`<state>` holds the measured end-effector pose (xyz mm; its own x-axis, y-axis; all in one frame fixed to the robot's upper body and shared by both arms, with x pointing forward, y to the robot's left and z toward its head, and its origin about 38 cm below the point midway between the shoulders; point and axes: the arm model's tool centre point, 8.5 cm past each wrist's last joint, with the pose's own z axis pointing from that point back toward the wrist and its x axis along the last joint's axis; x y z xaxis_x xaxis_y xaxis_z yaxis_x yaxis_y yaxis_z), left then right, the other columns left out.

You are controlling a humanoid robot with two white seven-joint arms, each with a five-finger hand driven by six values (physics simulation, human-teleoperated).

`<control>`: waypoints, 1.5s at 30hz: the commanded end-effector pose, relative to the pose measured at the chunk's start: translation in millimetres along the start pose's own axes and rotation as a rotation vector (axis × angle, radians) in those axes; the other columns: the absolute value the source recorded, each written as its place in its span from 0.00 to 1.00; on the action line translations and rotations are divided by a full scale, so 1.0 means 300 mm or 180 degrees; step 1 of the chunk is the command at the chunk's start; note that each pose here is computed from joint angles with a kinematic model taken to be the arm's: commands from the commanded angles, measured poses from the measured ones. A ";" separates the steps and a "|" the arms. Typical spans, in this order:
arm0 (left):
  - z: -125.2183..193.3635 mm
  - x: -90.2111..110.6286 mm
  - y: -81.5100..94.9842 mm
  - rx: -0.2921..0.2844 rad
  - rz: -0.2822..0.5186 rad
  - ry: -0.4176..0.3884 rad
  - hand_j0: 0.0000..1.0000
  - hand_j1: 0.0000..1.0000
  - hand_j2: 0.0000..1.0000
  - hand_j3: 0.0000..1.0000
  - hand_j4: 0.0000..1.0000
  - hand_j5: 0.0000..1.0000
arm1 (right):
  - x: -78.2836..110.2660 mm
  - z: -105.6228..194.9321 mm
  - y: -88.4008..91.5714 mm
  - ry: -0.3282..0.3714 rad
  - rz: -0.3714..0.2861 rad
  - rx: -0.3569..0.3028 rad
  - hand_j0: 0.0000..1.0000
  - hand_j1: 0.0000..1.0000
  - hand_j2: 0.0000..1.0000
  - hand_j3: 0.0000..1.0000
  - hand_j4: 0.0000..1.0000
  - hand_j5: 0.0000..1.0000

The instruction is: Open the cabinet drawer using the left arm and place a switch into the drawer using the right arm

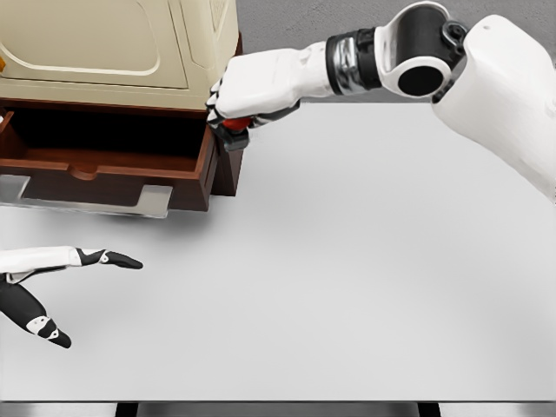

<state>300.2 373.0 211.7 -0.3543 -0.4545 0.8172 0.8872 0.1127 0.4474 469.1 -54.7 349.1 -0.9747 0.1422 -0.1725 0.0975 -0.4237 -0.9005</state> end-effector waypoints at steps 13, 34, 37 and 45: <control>-0.006 0.002 0.002 0.0006 0.0012 -0.0021 1.00 1.00 1.00 1.00 1.00 1.00 | 0.109 -0.163 -0.192 -0.0381 0.0233 -0.0246 0.42 0.42 0.42 0.42 0.42 0.42; -0.003 -0.005 0.003 0.0010 0.0013 0.0000 1.00 1.00 1.00 1.00 1.00 1.00 | 0.055 -0.364 -0.181 -0.0285 -0.0100 -0.0070 0.49 0.49 0.49 0.49 0.49 0.49; -0.003 -0.005 0.003 0.0010 0.0013 0.0000 1.00 1.00 1.00 1.00 1.00 1.00 | 0.041 -0.363 -0.174 -0.0239 -0.0116 -0.0047 0.57 0.57 0.57 0.57 0.57 0.57; -0.003 -0.006 0.002 0.0008 0.0017 0.0001 1.00 1.00 1.00 1.00 1.00 1.00 | 0.039 -0.366 -0.178 -0.0177 0.0002 0.0008 1.00 1.00 1.00 1.00 1.00 1.00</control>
<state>301.3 373.1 209.7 -0.3540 -0.4573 0.8158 0.8876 0.1107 0.4471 474.2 67.9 350.0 -0.9848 0.0884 -0.1496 0.0979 -0.4284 -0.8983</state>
